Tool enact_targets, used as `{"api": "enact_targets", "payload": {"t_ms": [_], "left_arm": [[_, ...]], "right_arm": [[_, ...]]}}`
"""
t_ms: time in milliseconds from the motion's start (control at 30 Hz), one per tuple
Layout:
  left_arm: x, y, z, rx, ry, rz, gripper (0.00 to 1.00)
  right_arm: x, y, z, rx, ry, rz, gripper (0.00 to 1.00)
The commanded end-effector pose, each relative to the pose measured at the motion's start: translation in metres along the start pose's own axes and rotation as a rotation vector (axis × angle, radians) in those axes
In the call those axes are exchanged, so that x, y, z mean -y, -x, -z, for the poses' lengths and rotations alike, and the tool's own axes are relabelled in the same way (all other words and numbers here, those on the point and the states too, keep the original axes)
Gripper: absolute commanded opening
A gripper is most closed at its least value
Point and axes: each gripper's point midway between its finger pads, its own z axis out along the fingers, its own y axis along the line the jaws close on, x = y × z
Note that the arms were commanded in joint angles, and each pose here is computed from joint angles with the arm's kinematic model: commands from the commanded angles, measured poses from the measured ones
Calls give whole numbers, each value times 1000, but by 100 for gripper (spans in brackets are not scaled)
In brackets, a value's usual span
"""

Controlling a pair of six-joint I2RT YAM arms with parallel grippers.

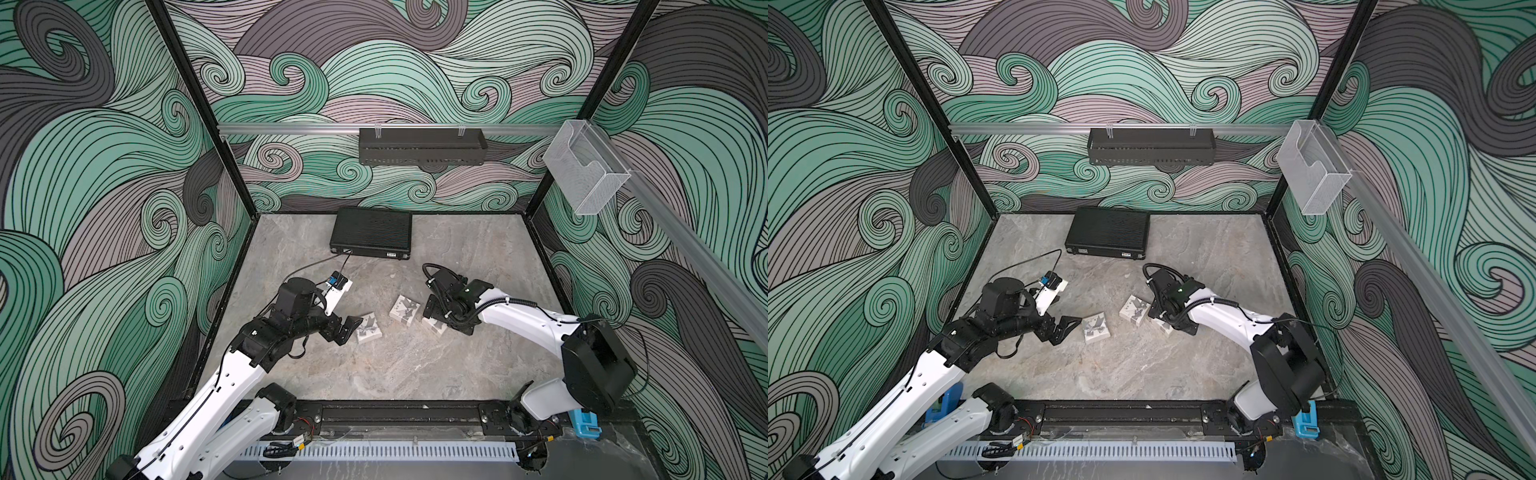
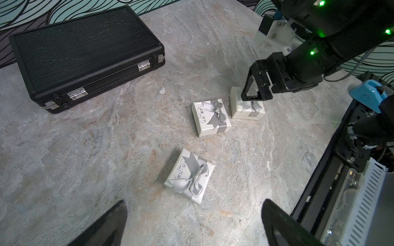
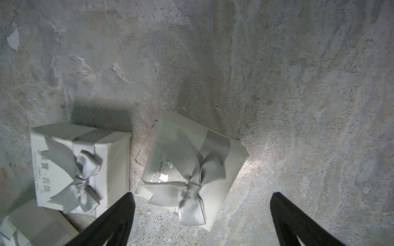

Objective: Take the rings out of the lift-off lid box
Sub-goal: Pick up the jewelry box from the center of the board.

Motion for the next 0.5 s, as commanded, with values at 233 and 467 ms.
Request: {"api": "enact_targets", "payload": {"t_ms": [233,467], "left_arm": [[9,-8,-1,-25,-42,-25,99],[7,-8,-1,-25,-32,-26,99]], "right_arm": [[-8,3,-21,-6,-45,-75,95],[-5,7,-29,10,-76,-61,81]]}}
